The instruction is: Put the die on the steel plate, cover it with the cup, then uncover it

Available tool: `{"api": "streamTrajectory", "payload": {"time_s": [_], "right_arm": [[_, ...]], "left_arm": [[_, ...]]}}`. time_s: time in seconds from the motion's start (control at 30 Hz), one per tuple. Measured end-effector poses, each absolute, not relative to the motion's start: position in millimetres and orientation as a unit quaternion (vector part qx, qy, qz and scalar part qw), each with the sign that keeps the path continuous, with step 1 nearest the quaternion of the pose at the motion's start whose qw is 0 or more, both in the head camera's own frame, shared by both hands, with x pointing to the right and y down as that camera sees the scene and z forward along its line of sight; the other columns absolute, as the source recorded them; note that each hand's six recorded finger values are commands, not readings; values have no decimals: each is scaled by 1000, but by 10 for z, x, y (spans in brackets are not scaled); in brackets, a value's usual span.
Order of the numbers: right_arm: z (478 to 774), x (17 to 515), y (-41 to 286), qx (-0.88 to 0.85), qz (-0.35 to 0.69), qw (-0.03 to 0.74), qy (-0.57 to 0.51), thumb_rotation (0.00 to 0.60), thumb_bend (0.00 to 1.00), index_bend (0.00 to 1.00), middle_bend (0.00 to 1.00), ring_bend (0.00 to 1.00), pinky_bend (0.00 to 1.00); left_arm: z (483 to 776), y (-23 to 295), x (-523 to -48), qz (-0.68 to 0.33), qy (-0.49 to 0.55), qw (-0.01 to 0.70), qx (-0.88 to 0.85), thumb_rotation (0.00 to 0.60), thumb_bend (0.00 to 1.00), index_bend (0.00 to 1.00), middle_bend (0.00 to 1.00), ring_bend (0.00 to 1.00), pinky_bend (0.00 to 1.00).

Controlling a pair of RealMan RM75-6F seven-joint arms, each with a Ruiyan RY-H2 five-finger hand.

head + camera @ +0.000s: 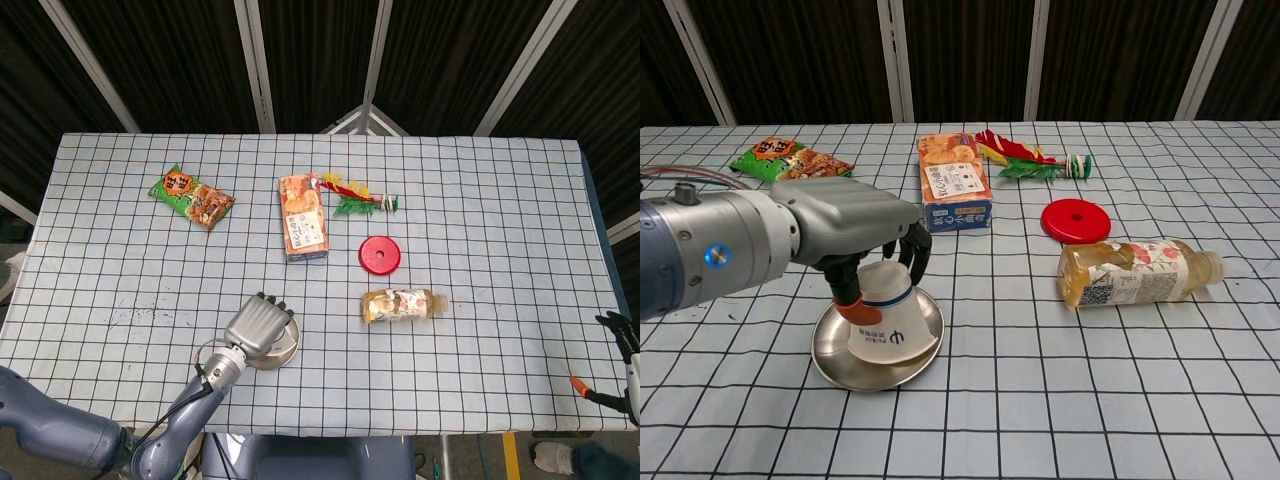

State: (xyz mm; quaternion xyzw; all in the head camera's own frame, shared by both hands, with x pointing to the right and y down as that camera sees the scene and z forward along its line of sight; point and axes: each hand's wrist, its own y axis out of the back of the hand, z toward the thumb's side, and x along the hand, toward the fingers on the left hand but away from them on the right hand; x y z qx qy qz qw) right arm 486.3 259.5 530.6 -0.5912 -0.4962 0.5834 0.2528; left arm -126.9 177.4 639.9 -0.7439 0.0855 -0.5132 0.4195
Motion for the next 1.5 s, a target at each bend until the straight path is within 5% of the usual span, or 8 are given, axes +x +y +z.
{"api": "streamTrajectory", "payload": {"time_s": [0.53, 0.83, 1.17, 1.5], "right_arm": [[5294, 4880, 2592, -591, 581, 251, -500, 600, 56, 199, 141, 131, 0], [5299, 4872, 2596, -591, 583, 250, -498, 600, 57, 200, 141, 131, 0], [5314, 4860, 2602, -592, 586, 250, -494, 600, 56, 200, 141, 131, 0], [5320, 4877, 2604, -590, 588, 247, -494, 600, 56, 199, 142, 131, 0]], "left_arm": [[6393, 1846, -1311, -485, 76, 435, -755, 600, 281, 113, 22, 0, 144], [6259, 1853, -1485, -471, 103, 438, -759, 600, 280, 116, 46, 3, 153], [6239, 1876, -1742, -481, 125, 444, -745, 600, 280, 197, 170, 129, 317], [6365, 1885, -1697, -474, 145, 438, -750, 600, 295, 223, 155, 137, 332]]}}
